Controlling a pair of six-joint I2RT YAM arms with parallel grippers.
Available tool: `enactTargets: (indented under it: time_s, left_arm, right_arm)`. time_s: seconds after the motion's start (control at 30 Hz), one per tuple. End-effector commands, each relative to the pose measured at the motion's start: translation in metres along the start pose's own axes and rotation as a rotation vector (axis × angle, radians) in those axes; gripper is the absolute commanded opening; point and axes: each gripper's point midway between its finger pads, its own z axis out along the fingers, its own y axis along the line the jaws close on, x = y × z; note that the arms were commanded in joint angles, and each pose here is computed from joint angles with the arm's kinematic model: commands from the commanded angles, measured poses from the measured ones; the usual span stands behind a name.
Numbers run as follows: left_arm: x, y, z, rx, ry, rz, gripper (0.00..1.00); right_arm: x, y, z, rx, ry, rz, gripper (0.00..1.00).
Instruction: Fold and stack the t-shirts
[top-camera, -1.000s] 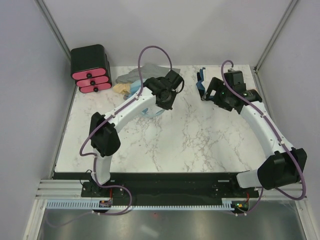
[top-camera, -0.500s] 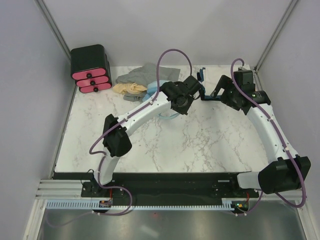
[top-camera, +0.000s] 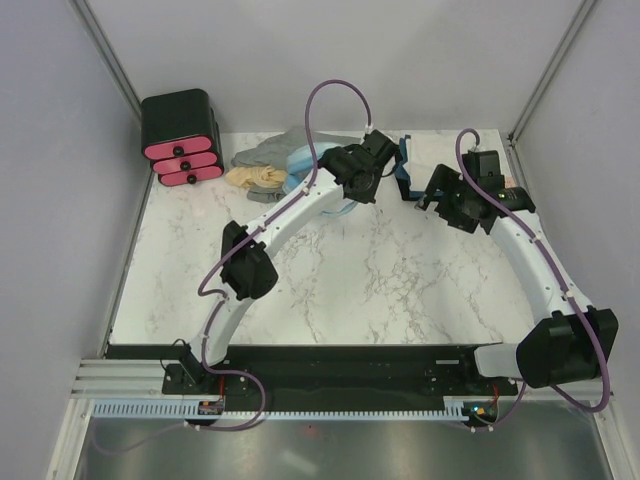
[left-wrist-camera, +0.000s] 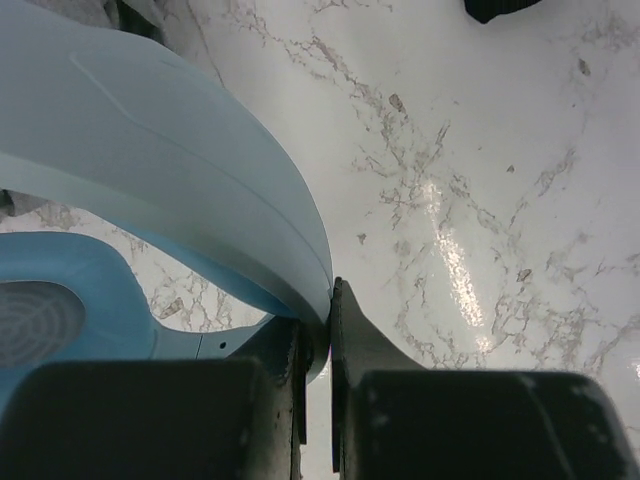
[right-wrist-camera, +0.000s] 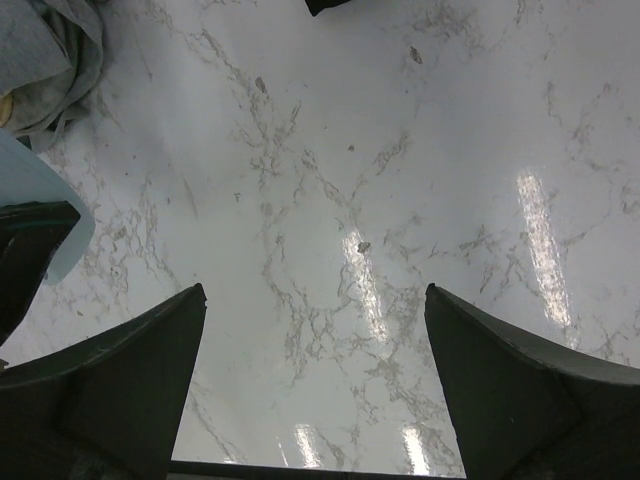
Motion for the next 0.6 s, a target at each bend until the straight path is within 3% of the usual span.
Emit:
enactTargets:
  time_s: [0.0, 0.17, 0.37, 0.57]
  left_arm:
    - [-0.063, -0.01, -0.032, 0.04, -0.223, -0.108, 0.02]
    - [-0.1, -0.023, -0.037, 0.132, -0.343, -0.156, 0.02]
    - [-0.106, -0.02, -0.013, 0.174, -0.327, -0.3, 0.02]
    - [-0.115, -0.026, 0.017, 0.192, -0.372, -0.266, 0.02]
  right_arm:
    - [0.004, 0.001, -0.006, -0.022, 0.005, -0.02, 0.98]
    - [0.002, 0.004, -0.003, -0.024, 0.01, -0.02, 0.98]
    - [0.009, 0.002, -0.002, -0.034, 0.022, -0.009, 0.98]
    - [0.026, 0.009, -0.001, -0.102, 0.066, 0.038, 0.98]
